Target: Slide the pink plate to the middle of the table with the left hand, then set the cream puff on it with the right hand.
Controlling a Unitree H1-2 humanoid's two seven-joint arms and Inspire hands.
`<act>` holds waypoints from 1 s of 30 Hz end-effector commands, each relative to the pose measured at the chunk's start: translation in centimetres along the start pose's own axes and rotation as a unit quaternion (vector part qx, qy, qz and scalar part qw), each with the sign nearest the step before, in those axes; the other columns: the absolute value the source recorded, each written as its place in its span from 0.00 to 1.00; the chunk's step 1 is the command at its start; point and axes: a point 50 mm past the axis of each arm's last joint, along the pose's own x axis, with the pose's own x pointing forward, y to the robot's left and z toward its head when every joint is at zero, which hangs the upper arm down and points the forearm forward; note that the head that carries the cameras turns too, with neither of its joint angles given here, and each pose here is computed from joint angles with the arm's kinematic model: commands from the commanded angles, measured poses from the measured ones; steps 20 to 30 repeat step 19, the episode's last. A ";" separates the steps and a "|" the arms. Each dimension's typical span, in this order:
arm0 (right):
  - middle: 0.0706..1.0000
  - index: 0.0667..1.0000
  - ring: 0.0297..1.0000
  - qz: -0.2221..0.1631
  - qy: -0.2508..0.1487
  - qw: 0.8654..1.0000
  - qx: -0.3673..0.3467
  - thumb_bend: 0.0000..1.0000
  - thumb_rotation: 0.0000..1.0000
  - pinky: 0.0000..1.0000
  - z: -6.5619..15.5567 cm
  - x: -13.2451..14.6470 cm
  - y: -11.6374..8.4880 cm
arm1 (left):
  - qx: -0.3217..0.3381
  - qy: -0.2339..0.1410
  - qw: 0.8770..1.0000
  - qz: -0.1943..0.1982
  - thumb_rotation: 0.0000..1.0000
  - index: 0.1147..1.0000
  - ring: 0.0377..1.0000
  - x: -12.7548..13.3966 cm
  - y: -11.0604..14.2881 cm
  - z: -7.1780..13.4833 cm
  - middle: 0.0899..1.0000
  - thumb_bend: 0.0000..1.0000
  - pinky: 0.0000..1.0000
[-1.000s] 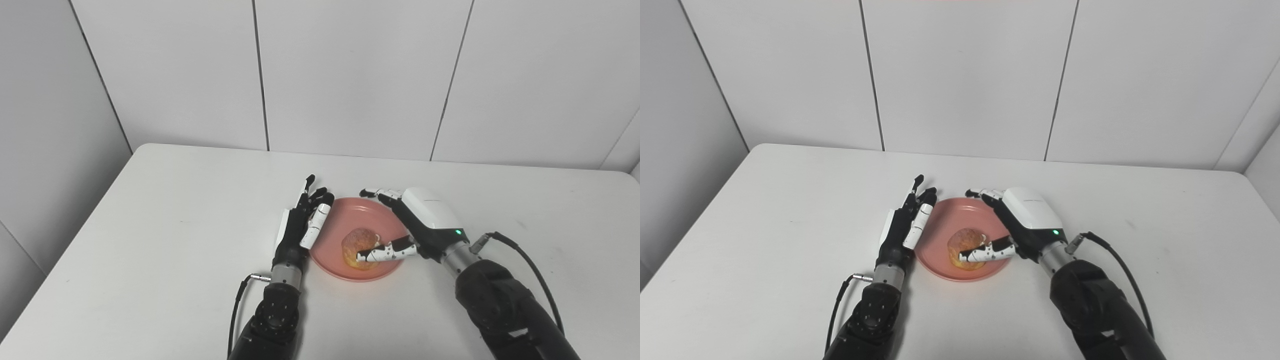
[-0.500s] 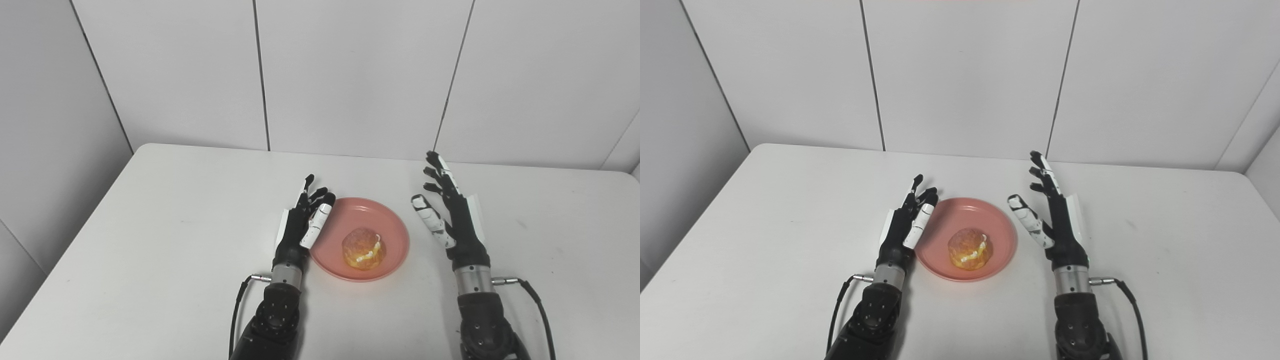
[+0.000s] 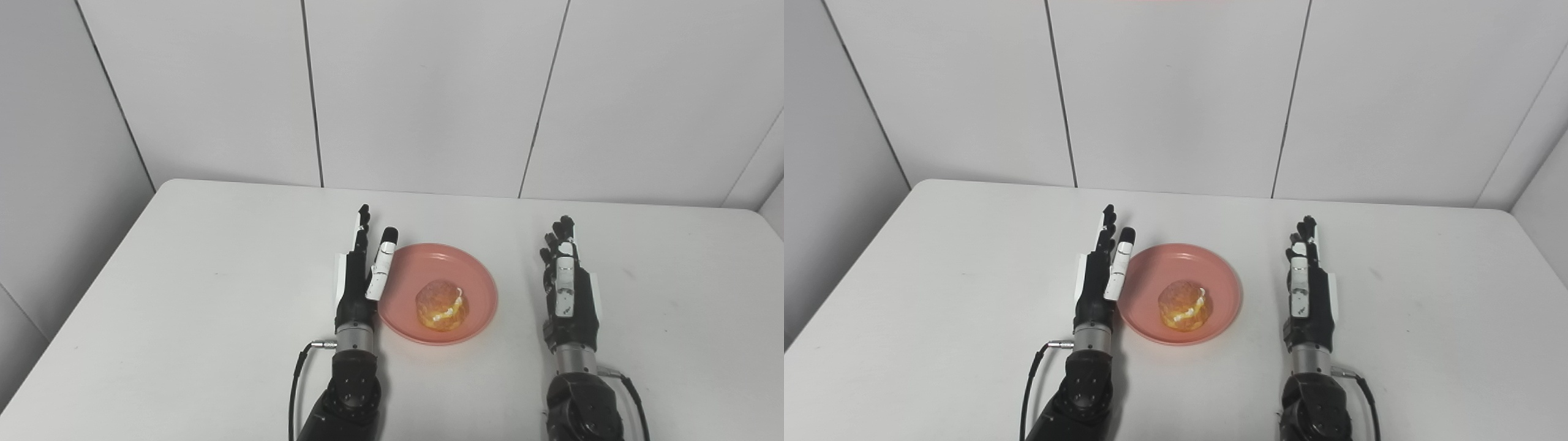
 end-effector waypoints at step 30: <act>0.98 0.96 0.99 0.040 0.021 0.993 -0.110 0.77 0.99 0.99 -1.1 -1.6 0.0 | -0.001 0.052 0.999 0.006 1.00 1.00 1.00 -2.9 0.3 -3.1 1.00 0.69 1.00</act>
